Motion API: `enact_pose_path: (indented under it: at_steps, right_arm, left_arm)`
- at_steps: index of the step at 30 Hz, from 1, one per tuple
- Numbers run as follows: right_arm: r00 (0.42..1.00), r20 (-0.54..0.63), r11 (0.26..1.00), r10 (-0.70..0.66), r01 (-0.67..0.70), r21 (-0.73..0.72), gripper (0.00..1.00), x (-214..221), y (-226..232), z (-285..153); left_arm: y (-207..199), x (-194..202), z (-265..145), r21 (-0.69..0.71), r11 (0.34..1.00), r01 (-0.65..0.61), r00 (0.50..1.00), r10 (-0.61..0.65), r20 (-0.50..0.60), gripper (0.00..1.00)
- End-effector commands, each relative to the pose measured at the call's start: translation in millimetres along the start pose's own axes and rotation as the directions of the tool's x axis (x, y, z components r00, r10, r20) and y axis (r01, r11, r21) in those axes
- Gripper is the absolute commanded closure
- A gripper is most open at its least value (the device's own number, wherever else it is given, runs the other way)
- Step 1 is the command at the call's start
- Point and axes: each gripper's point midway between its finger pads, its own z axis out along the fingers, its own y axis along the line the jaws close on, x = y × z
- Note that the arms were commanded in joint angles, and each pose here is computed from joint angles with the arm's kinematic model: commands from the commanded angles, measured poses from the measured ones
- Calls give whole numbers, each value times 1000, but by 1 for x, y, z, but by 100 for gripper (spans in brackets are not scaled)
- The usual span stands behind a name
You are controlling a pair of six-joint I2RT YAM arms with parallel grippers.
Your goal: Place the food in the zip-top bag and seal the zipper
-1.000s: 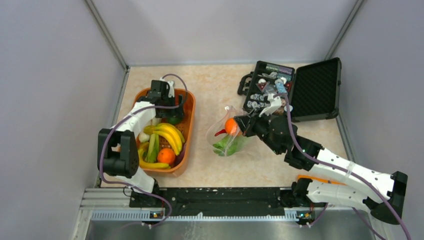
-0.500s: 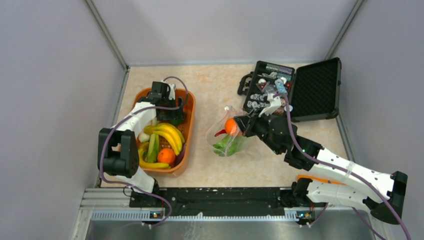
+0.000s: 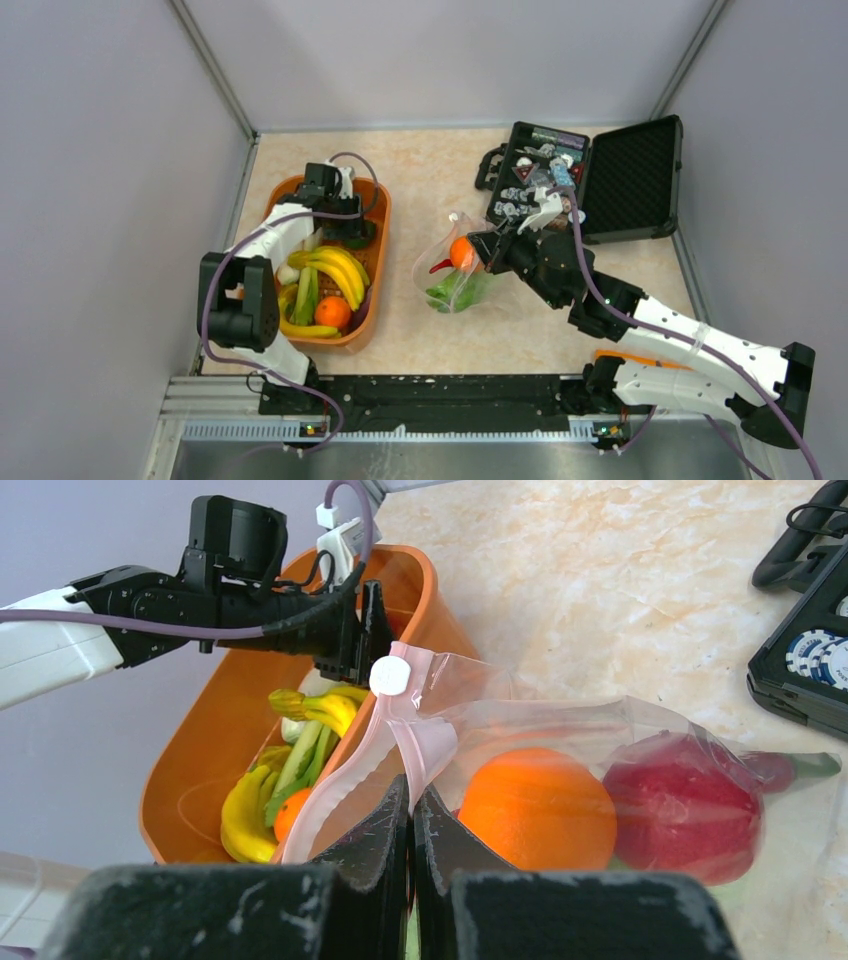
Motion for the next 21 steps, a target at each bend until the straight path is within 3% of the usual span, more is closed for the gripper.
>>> enact_pose_path:
  at_steps: [1,10,14,21]
  right_arm:
    - [997,75,999,35,-32,-36,100,-26,12,-1]
    - [997,68,999,33,-30,-39,100,-24,13,2]
    - [998,64,999,30,-28,-35,100,-22,12,4]
    - [997,65,999,33,-31,-37,100,-22,15,10]
  left_arm:
    - [-9,-14,-13,25,1000,3,997,-5,80,62]
    - [-29,-54,-104,56,998,-18,925,-5,380,73]
    - [-56,-55,-139,166,984,-65,903,-13,429,73]
    - [-145,-22,-201,468,819,-331,873,78,481,72]
